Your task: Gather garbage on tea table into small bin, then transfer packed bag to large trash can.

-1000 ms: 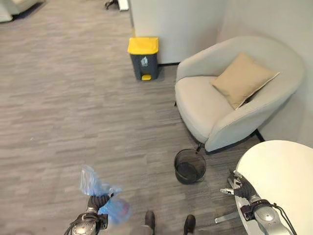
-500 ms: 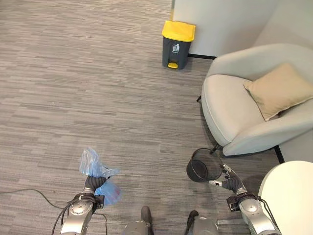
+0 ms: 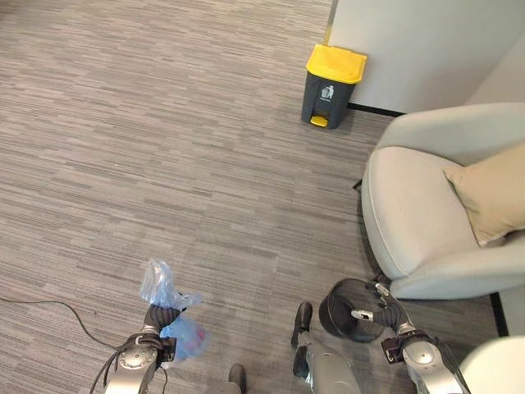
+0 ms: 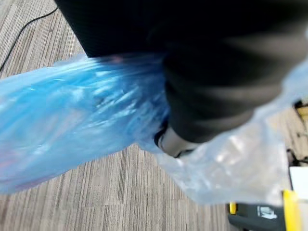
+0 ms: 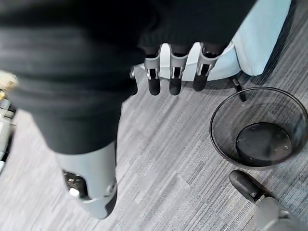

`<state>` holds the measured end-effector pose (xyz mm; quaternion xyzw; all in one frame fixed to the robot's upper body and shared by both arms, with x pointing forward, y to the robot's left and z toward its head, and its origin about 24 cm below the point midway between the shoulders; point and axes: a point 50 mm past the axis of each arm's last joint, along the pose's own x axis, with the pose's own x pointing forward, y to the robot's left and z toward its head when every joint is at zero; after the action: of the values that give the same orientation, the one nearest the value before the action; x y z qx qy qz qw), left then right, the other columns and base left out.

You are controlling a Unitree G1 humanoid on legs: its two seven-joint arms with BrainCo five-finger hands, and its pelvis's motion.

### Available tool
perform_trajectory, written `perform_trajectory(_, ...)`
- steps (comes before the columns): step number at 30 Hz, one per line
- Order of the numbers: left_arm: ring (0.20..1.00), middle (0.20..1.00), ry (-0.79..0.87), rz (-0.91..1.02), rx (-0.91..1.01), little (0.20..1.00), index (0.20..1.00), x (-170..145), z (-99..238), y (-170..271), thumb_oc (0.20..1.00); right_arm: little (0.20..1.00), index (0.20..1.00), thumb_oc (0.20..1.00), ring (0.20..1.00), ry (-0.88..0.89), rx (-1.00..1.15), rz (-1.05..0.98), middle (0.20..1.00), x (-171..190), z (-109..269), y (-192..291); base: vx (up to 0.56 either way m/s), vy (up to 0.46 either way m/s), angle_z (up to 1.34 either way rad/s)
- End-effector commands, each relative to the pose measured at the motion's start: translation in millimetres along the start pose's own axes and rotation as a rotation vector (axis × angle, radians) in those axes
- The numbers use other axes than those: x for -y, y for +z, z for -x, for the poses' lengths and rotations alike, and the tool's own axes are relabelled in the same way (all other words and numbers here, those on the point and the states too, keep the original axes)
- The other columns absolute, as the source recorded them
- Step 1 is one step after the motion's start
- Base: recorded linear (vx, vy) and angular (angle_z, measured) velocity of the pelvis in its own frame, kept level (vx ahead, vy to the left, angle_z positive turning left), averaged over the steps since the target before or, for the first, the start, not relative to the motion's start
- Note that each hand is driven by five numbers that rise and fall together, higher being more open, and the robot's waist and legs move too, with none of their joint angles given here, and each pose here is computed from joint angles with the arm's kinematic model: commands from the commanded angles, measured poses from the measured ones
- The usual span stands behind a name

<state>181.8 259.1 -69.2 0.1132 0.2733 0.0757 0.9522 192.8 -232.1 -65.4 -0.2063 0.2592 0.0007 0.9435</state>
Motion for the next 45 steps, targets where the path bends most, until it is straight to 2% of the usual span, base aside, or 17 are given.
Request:
perform_trajectory(1, 0.200, 0.200, 0.033, -0.073, 0.138, 0.200, 0.200, -17.4, -1.6, 28.5, 0.200, 1.000, 1.000, 1.000, 1.000, -0.040, 0.072, 0.013, 1.000, 10.1, -0.7, 12.1, 0.23, -0.112, 0.44)
perform_trajectory(12, 0.200, 0.200, 0.000, -0.046, 0.148, 0.200, 0.200, -6.0, -4.8, 32.2, 0.200, 1.000, 1.000, 1.000, 1.000, -0.104, 0.059, 0.012, 1.000, 28.6, -2.9, 10.0, 0.27, -0.116, -0.02)
perform_trajectory(23, 0.200, 0.200, 0.008, -0.059, 0.139, 0.200, 0.200, -11.7, 1.2, 27.5, 0.200, 1.000, 1.000, 1.000, 1.000, -0.081, 0.023, 0.011, 1.000, 16.0, -3.9, 2.8, 0.28, 0.113, -0.55)
perform_trajectory(29, 0.200, 0.200, 0.062, -0.053, 0.154, 0.200, 0.200, -27.1, 1.0, 33.0, 0.200, 1.000, 1.000, 1.000, 1.000, -0.036, 0.074, -0.005, 1.000, 2.6, -13.9, 21.3, 0.31, 0.262, -0.40)
perform_trajectory(39, 0.200, 0.200, 0.069, -0.027, 0.143, 0.200, 0.200, -24.6, -1.3, 31.0, 0.200, 1.000, 1.000, 1.000, 1.000, -0.031, 0.072, 0.025, 1.000, 5.3, -16.0, 23.6, 0.27, 0.014, -0.13)
perform_trajectory(45, 0.200, 0.200, 0.041, -0.036, 0.136, 0.200, 0.200, -18.4, 1.6, 26.5, 0.200, 1.000, 1.000, 1.000, 1.000, -0.045, 0.038, 0.023, 1.000, 9.2, -9.1, 10.8, 0.35, -0.160, 0.56)
